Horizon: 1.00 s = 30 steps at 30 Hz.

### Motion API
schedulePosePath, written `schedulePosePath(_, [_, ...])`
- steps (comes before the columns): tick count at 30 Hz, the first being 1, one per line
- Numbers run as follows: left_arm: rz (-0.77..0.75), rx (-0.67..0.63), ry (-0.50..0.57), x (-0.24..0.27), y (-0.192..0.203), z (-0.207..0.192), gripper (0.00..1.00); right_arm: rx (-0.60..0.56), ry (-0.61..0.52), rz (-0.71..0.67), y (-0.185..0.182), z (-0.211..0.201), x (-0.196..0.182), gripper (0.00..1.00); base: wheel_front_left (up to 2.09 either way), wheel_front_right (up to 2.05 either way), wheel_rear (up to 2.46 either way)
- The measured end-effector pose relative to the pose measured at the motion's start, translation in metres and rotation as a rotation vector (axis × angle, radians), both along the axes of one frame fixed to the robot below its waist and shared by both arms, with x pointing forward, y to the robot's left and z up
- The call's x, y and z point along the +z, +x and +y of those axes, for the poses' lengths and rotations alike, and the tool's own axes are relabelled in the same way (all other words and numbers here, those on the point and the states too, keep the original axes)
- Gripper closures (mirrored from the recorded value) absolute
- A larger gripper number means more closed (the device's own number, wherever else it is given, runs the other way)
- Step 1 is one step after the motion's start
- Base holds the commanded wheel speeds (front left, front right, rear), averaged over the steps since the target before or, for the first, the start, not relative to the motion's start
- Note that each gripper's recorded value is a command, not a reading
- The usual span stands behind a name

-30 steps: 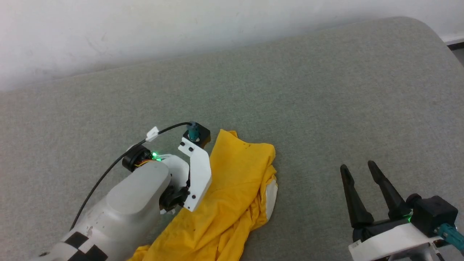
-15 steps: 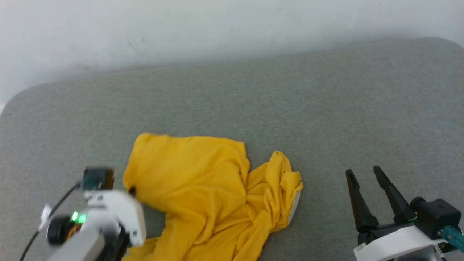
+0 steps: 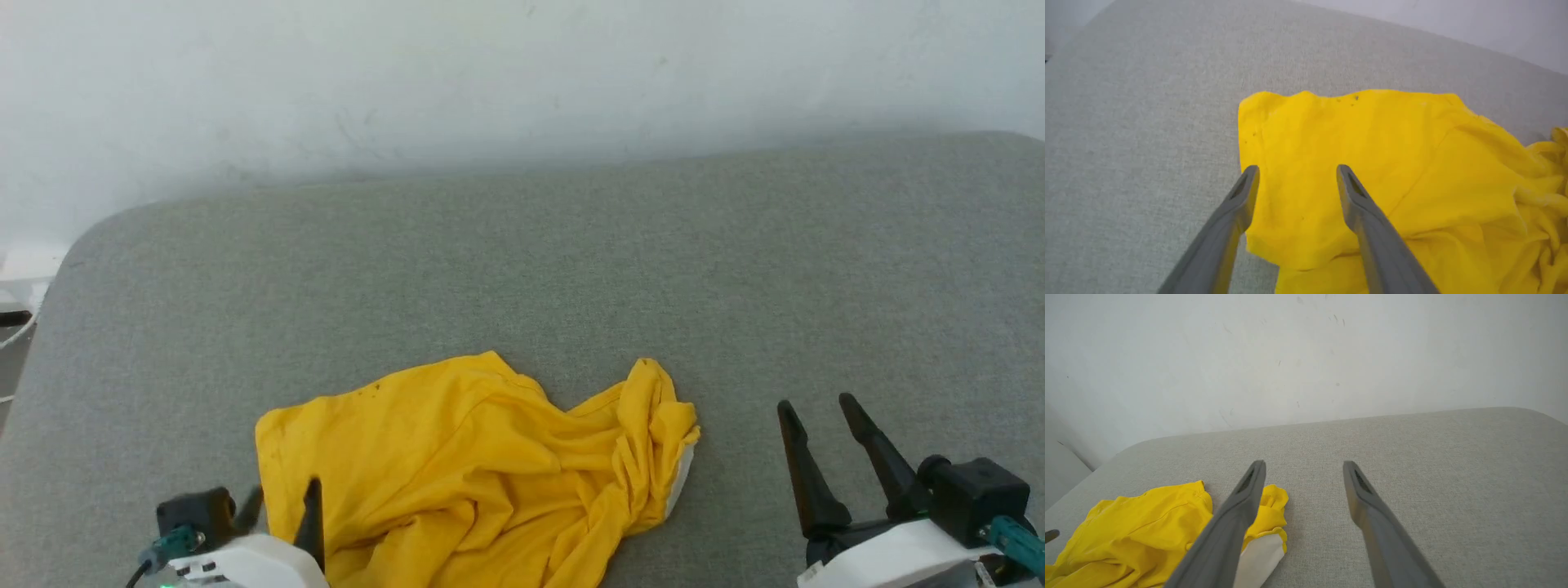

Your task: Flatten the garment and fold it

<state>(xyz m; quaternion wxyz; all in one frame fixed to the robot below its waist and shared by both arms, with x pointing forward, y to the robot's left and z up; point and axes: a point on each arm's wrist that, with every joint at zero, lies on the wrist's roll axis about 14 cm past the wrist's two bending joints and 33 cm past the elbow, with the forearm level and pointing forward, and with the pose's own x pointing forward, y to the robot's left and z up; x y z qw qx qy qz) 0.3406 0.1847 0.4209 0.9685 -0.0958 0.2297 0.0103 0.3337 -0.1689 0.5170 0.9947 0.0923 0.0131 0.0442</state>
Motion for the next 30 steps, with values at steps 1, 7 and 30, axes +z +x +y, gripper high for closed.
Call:
schedulePosePath(1, [-0.069, 0.002, 0.016, 0.011, 0.006, 0.001, 0.00, 0.004, -0.001, 0.011, -0.001, 0.001, -0.002, 0.00, 0.00, 0.00, 0.00])
schedulePosePath(7, [-0.343, -0.009, 0.087, 0.064, 0.028, 0.003, 0.00, 0.066, -0.013, 0.204, -0.005, 0.015, -0.034, 0.00, 0.00, 0.00, 0.00])
schedulePosePath(30, [-0.532, 0.043, 0.103, 0.104, 0.018, 0.004, 0.00, 0.296, -0.100, 0.613, 0.009, 0.063, -0.097, 1.00, 0.00, 0.00, 0.00])
